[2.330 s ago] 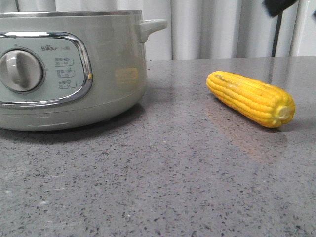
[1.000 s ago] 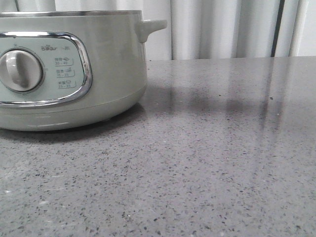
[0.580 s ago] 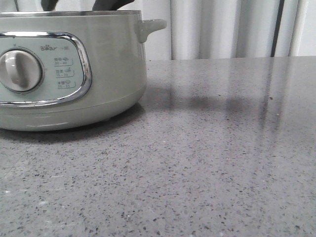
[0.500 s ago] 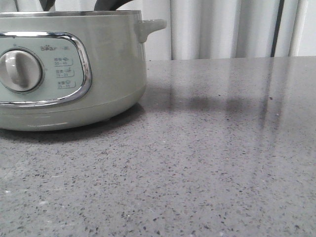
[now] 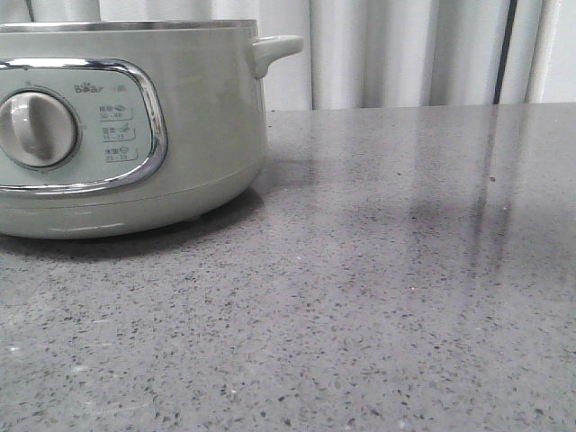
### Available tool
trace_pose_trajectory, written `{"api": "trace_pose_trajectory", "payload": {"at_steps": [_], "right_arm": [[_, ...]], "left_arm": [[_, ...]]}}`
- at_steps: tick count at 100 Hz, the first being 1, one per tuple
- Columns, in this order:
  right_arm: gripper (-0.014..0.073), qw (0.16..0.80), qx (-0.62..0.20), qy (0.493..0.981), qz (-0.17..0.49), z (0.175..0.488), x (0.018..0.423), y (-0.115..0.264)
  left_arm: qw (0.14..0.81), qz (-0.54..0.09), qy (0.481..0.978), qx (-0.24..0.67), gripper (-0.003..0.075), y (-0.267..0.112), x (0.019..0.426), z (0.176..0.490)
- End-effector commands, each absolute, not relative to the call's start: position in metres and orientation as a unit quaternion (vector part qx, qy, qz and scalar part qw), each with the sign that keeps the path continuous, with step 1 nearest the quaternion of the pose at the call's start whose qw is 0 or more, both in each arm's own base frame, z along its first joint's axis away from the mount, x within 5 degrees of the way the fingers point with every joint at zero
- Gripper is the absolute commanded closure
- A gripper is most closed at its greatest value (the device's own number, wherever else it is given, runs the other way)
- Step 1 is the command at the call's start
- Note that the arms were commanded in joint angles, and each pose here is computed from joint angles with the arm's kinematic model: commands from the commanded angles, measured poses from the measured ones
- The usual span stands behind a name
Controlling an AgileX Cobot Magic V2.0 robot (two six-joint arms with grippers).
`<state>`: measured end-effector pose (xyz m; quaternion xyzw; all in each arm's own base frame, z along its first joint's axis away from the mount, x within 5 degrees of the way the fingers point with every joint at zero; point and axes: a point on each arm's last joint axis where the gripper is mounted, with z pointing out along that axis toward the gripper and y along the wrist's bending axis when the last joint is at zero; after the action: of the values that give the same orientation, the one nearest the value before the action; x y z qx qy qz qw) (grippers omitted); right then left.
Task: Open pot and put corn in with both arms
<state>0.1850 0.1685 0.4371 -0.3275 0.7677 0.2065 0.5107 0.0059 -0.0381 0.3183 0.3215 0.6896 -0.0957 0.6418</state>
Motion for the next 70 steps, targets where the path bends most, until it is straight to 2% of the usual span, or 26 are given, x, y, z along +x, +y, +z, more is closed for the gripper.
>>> {"api": "trace_pose_trajectory", "payload": {"at_steps": [1,21,28,38,44,54,70], "right_arm": [[0.0638,0.583,-0.315,0.720,0.206,0.444,0.155,0.139],[0.0638,0.607,-0.311,0.703,0.200,0.378,0.098,0.087],[0.0638,0.641,-0.298,0.676,0.210,0.361,0.078,0.070],[0.0638,0.712,-0.277,0.610,0.211,0.344,0.051,0.044],[0.0638,0.730,-0.267,0.591,0.215,0.334,0.040,0.034],[0.0638,0.727,-0.261,0.601,0.208,0.317,0.030,0.025],[0.0638,0.733,-0.252,0.600,0.200,0.316,0.028,0.022]], "left_arm": [[0.667,-0.107,0.674,0.300,0.0741,-0.038,0.008,0.328],[0.693,-0.140,0.662,0.249,0.0741,-0.038,0.016,0.326],[0.705,-0.144,0.658,0.221,0.0741,-0.036,0.022,0.322],[0.713,-0.145,0.658,0.195,0.0741,-0.034,0.028,0.315],[0.709,-0.145,0.662,0.195,0.0741,-0.034,0.030,0.311],[0.700,-0.147,0.670,0.197,0.0741,-0.035,0.031,0.305],[0.696,-0.149,0.674,0.200,0.0741,-0.035,0.032,0.303]]}}
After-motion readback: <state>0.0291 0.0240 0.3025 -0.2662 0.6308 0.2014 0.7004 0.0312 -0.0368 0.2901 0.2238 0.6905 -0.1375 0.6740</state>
